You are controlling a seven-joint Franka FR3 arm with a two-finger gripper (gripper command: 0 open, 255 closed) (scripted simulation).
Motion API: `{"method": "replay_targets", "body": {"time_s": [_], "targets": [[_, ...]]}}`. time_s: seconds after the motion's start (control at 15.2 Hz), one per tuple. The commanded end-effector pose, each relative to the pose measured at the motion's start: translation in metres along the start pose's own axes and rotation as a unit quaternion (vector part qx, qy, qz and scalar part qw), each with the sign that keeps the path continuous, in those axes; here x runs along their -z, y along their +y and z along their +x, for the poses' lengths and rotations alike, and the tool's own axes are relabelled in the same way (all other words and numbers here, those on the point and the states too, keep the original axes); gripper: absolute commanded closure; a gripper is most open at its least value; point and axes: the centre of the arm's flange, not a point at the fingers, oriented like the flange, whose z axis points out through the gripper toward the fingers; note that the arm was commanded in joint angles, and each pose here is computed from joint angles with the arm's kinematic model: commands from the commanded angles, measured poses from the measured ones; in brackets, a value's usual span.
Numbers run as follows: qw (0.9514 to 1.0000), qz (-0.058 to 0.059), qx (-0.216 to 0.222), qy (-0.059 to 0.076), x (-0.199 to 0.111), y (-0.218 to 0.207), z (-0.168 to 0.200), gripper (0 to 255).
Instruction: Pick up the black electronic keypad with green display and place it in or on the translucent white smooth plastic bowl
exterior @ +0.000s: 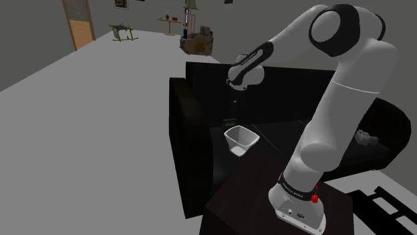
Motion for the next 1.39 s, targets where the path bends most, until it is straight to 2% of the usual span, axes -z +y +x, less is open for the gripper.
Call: {"method": "replay_targets", "body": {"time_s": [0.0, 0.66, 1.19, 1.32], "targets": [[0.9998, -0.002, 0.017, 0.0, -0.018, 0.018, 0.007, 0], [0.9953, -0.007, 0.096, -0.002, -0.104, 0.105, 0.053, 0], [0.9951, -0.007, 0.098, -0.002, -0.146, 0.108, 0.054, 0], [0.9951, -0.007, 0.098, -0.002, -0.146, 0.108, 0.054, 0]]}}
